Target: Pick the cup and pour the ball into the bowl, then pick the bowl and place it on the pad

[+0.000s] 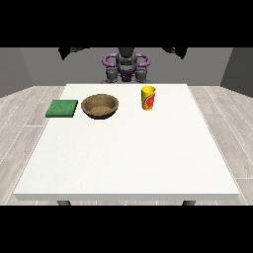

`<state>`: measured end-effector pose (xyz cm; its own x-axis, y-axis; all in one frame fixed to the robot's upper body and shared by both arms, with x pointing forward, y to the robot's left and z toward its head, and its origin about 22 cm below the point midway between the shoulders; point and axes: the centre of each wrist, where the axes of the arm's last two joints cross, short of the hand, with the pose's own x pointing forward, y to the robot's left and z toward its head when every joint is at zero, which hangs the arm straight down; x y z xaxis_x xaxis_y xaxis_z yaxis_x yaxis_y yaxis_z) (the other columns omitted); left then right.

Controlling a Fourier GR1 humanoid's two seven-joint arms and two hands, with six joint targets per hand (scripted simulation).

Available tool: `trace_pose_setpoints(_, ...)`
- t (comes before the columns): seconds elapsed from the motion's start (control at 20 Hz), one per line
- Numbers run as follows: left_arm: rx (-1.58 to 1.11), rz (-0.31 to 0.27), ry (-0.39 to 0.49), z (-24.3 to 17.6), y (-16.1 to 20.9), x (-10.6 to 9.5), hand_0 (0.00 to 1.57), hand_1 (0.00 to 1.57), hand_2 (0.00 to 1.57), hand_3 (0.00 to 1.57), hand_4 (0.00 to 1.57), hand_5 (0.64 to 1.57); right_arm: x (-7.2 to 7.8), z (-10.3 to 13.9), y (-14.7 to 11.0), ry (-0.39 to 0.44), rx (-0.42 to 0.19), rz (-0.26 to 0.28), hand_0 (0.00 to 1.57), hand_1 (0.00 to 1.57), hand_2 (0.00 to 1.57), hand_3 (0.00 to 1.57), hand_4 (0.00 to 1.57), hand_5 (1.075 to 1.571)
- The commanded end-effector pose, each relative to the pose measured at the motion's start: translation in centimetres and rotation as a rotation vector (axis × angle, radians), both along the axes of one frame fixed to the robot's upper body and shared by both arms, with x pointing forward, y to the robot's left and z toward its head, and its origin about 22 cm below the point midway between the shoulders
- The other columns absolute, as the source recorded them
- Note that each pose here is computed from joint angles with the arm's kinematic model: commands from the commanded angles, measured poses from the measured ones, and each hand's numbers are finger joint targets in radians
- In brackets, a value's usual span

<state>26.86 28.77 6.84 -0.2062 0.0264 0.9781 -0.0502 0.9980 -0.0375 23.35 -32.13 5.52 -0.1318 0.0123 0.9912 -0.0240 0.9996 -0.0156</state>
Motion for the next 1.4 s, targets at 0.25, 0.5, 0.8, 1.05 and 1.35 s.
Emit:
trace_pose_setpoints(0.25, 0.015, 0.009, -0.144, -4.8, -0.9, 1.3, 0.00, 0.00, 0.00, 0.00, 0.00, 1.524, 1.4, -0.8, -1.2, -0.116, 0.006, 0.037, 0.00, 0.00, 0.00, 0.00, 0.00, 1.570)
trace_pose_setpoints(0.5, 0.017, 0.066, -0.170, -8.0, -3.1, 2.3, 0.00, 0.00, 0.00, 0.00, 0.00, 1.518, 1.6, -1.4, 0.3, -0.161, -0.021, 0.072, 0.00, 0.00, 0.00, 0.00, 0.00, 1.571)
trace_pose_setpoints(0.8, 0.023, 0.095, -0.153, -11.1, -4.8, 4.5, 0.00, 0.00, 0.00, 0.00, 0.00, 1.528, 3.2, -0.3, 0.6, -0.161, -0.004, 0.071, 0.00, 0.00, 0.00, 0.00, 0.00, 1.570)
trace_pose_setpoints(1.05, 0.048, 0.116, -0.225, -11.4, -3.8, 6.1, 0.00, 0.00, 0.00, 0.00, 0.00, 1.517, 3.8, -0.4, -1.8, -0.229, -0.006, 0.105, 0.00, 0.00, 0.00, 0.00, 0.00, 1.570)
trace_pose_setpoints(1.35, 0.072, 0.064, -0.167, -13.8, -5.6, 6.2, 0.00, 0.00, 0.00, 0.00, 0.00, 1.520, 4.5, -2.3, -0.1, -0.180, 0.007, 0.073, 0.00, 0.00, 0.00, 0.00, 0.00, 1.571)
